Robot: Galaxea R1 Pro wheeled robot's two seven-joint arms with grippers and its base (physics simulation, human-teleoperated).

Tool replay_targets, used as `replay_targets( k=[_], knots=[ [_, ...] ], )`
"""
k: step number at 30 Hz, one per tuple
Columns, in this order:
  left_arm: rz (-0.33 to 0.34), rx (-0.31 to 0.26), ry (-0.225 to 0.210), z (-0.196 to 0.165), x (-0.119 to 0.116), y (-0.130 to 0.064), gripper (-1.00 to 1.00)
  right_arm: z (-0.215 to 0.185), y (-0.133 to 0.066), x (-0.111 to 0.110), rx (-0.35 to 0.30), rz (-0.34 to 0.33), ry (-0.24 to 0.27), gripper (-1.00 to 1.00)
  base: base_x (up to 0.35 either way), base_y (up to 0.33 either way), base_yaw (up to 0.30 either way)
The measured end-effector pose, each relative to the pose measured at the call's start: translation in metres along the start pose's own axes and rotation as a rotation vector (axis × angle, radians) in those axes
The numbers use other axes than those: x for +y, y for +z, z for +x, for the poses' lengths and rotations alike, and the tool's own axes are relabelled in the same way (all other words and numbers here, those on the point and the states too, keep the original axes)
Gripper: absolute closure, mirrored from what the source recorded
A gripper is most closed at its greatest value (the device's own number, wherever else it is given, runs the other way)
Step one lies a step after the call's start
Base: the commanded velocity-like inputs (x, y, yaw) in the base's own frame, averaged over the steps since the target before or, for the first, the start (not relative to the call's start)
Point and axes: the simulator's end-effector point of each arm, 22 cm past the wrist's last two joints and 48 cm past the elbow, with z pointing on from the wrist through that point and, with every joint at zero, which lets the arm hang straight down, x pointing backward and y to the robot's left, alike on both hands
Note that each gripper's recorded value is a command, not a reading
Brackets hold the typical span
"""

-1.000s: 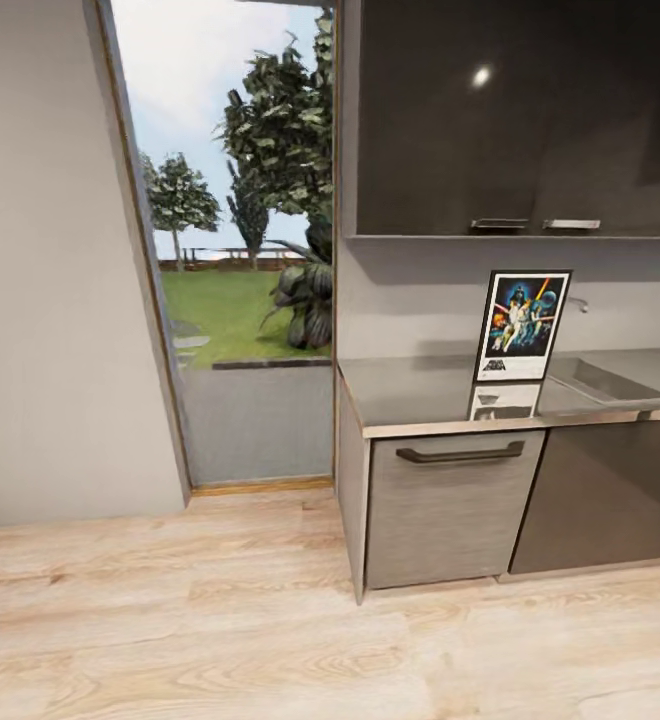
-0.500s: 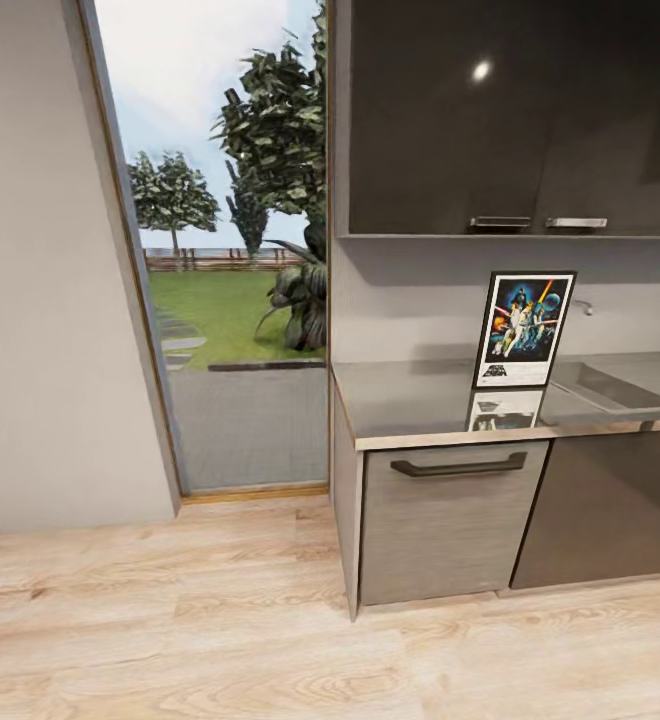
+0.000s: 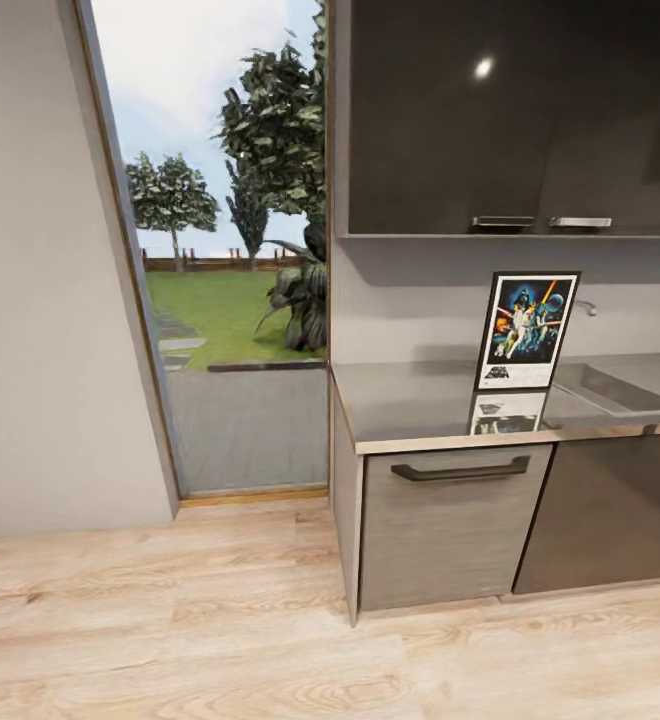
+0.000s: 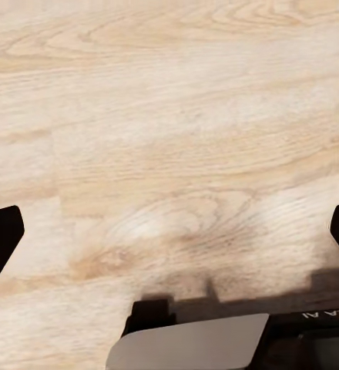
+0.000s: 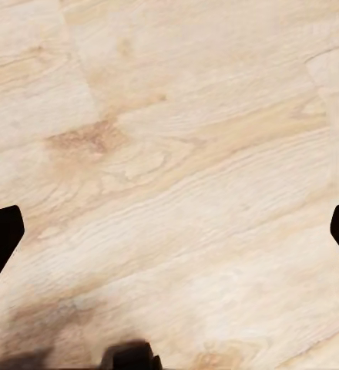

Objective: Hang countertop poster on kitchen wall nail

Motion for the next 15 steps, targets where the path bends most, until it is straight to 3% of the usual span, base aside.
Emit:
replay_targets(
  k=[3, 4, 15],
  knots=[
    [0.003, -0.003, 0.004, 0.003, -0.003, -0.003, -1.00, -0.015, 0.001, -0.009, -0.039, 0.016, 0.012, -1.00, 0.273, -0.114, -0.094],
    [-0.008, -0.095, 0.004, -0.033, 0.002, -0.010, -1.00, -0.055, 0.001, -0.020, -0.145, 0.040, 0.048, -1.00, 0.212, -0.113, -0.193],
    [-0.010, -0.111, 0.004, -0.039, 0.002, -0.011, -1.00, -0.062, 0.000, -0.022, -0.162, 0.043, 0.052, -1.00, 0.040, -0.058, -0.273]
  ],
)
